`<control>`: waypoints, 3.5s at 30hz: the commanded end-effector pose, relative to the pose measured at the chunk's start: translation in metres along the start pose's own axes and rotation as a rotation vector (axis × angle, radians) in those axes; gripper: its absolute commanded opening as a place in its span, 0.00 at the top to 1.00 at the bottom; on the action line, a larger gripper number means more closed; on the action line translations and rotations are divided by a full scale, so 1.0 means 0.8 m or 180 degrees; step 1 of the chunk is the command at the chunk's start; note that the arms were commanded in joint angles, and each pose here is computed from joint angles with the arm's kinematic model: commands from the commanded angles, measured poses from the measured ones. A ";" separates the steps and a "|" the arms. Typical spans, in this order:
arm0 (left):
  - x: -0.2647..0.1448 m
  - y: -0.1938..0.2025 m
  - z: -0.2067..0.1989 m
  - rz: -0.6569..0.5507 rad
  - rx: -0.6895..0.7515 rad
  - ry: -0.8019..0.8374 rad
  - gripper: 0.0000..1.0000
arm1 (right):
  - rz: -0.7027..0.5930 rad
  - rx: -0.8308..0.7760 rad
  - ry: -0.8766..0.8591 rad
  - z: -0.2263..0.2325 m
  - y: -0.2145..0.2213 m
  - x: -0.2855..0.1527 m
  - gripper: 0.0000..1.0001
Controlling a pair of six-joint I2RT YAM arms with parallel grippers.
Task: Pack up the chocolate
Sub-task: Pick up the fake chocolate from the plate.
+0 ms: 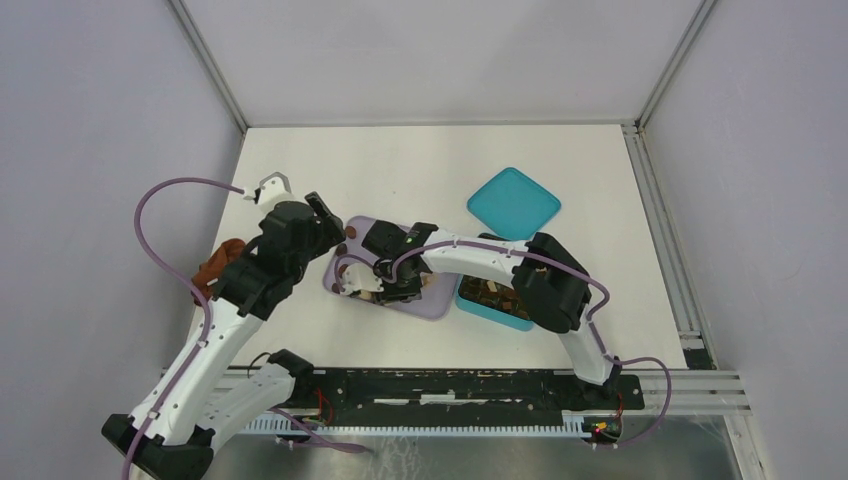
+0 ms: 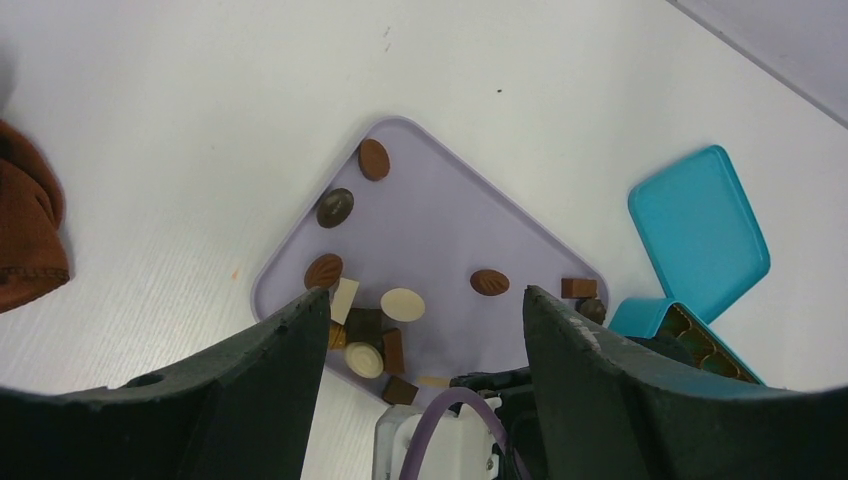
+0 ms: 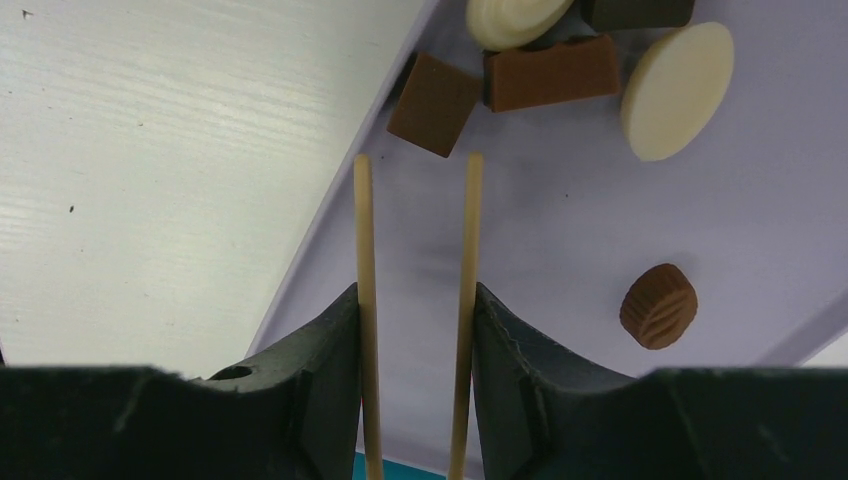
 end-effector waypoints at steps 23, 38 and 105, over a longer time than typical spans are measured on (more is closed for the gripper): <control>-0.010 -0.010 0.004 -0.0123 -0.0146 -0.0018 0.23 | 0.0072 0.0123 0.0118 -0.015 -0.019 0.020 0.55; -0.011 -0.008 0.004 -0.0114 -0.0174 -0.0002 0.23 | 0.0162 0.0275 0.0476 -0.033 -0.016 0.012 0.54; -0.015 -0.009 0.007 -0.0143 -0.0221 0.0011 0.23 | 0.0199 0.0491 0.0631 -0.041 -0.003 -0.003 0.57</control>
Point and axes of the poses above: each gripper's point midway between its finger pads, its own x axis out along the fingers, its own z axis along the line the jaws close on, y = z × x, the point moved 4 cm from there along -x, back along the fingers, and after that the axes turned 9 degrees about x, right-handed, at the moved point
